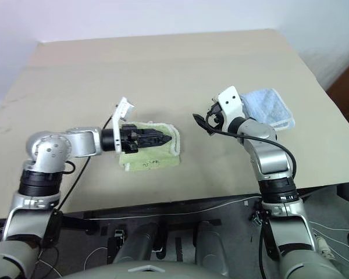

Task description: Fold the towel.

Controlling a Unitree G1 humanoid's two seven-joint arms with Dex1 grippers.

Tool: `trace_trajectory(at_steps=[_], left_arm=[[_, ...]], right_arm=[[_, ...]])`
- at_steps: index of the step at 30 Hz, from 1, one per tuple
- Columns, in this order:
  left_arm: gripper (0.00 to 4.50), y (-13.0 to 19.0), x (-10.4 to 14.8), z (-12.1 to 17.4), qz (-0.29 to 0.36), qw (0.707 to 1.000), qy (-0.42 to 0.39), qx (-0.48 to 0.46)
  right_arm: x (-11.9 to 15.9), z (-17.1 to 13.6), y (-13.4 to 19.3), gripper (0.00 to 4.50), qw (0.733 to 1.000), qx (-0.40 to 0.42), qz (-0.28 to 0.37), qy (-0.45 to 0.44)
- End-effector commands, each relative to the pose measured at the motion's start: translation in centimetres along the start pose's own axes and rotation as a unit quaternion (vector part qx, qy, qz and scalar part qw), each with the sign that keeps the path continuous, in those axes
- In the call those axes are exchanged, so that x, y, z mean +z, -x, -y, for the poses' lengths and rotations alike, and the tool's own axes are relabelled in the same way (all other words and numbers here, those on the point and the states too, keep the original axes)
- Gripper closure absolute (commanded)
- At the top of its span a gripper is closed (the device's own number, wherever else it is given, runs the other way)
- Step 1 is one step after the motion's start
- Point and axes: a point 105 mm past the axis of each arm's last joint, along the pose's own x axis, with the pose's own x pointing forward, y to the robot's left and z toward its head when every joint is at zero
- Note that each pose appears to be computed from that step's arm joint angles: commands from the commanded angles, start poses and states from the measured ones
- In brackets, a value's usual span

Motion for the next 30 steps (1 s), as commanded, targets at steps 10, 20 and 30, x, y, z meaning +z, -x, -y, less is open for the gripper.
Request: trace_trajectory(at_steps=[10,20,30], left_arm=[[1.25,6.2,4.1,-3.7,0.096,0.973,-0.180,0.110],[4.49,2.5,0.6,-3.7,0.082,0.967,-0.236,0.045],[4.49,2.9,-9.7,-6.5,-0.080,0.969,-0.228,0.059]], right_arm=[[7.8,-7.4,-0.9,2.70,0.968,0.158,0.129,-0.145],[5.4,-10.6,-2.9,4.50,0.964,0.189,0.092,-0.164],[-3.1,-13.6,-4.1,4.50,0.965,0.169,-0.021,-0.198]])
